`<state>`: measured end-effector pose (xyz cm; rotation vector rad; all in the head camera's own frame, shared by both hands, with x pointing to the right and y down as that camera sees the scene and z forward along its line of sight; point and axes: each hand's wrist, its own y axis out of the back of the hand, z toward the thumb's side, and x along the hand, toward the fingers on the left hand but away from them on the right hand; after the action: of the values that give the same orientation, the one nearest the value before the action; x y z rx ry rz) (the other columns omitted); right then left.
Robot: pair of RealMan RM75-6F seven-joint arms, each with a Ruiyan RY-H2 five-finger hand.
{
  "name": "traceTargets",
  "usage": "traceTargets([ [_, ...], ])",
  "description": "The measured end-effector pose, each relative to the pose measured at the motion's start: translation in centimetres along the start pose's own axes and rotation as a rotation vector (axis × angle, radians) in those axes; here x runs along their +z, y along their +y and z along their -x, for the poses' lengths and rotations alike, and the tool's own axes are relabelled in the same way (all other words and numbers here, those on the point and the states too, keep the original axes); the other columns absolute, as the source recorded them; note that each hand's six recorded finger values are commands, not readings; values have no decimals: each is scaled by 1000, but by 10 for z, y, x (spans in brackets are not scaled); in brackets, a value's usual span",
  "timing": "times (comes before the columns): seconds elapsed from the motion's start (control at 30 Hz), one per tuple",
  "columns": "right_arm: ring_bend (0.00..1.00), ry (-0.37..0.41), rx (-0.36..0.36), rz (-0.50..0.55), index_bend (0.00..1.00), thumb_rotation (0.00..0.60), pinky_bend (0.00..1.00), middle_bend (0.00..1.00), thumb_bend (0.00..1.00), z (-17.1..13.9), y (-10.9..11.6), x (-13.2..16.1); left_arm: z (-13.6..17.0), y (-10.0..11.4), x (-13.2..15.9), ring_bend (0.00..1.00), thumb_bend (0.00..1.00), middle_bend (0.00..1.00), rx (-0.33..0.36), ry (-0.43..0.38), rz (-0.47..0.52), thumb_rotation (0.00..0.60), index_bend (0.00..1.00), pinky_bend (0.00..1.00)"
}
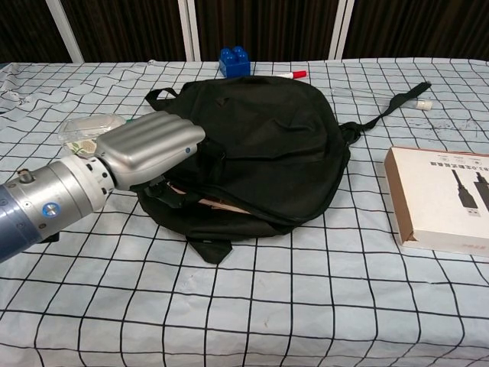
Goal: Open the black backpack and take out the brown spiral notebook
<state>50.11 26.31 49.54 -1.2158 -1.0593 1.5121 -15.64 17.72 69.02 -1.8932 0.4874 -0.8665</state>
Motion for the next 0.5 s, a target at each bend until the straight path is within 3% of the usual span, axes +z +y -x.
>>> traceTargets([
  [0.5,173,-2,2,2,0,600,173,29,168,0,0,0,-9,4,-2,462,406,657,14,1,-6,600,592,358],
])
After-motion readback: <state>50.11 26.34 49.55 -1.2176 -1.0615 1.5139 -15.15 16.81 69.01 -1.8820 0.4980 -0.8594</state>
